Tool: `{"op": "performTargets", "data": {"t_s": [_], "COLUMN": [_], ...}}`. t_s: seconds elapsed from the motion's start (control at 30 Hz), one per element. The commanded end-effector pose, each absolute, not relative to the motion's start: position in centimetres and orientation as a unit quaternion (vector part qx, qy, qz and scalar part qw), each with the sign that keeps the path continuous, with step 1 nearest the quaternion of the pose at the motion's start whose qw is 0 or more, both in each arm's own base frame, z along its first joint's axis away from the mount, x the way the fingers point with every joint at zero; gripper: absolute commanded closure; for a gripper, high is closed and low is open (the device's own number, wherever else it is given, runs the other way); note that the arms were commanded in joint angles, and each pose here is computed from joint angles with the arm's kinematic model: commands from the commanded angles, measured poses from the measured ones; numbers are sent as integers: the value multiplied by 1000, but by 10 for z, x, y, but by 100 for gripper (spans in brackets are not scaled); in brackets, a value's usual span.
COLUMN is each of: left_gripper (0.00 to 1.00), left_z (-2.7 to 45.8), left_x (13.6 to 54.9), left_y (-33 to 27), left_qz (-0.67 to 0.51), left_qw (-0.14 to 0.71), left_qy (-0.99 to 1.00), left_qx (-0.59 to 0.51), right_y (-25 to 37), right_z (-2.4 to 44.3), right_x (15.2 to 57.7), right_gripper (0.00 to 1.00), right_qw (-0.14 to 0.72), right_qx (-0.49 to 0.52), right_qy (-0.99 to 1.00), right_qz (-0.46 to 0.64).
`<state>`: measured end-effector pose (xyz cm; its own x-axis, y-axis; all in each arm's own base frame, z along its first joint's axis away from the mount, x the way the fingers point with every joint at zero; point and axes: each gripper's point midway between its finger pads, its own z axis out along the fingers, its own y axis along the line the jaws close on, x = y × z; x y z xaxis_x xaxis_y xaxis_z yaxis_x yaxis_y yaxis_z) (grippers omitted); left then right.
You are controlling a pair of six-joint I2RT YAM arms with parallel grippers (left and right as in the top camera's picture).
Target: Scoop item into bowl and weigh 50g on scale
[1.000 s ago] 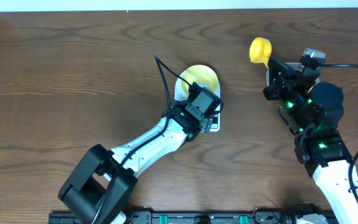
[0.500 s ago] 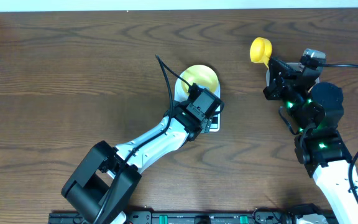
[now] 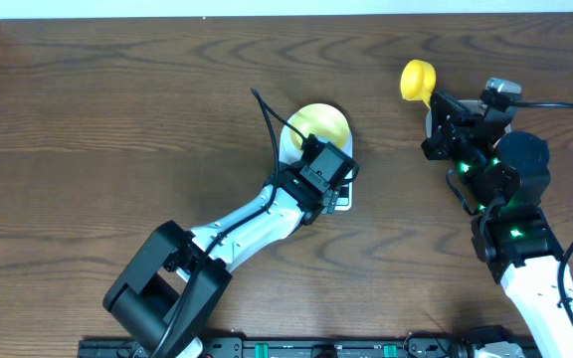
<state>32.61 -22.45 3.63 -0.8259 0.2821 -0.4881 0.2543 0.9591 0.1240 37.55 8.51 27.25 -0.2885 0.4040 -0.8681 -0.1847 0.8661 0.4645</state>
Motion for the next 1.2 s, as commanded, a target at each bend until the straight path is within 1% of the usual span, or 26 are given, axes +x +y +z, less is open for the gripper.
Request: {"op": "performTargets", "data": {"t_s": [0.0,1.17], "left_gripper": [12,12], "left_z": [32,29], "left_x": [327,326], "left_y": [-219,-218], "left_qz": [44,47], "left_qw": [260,257], "left_qy": [955,956], "left_qx": [137,137], "right_y": [80,80], "right_z": [288,287], "right_x": [377,377], "right_gripper": [99,99], "right_qw": [607,606], "right_qx": [75,75], "right_qy": [752,753], "right_qz": [244,244]}}
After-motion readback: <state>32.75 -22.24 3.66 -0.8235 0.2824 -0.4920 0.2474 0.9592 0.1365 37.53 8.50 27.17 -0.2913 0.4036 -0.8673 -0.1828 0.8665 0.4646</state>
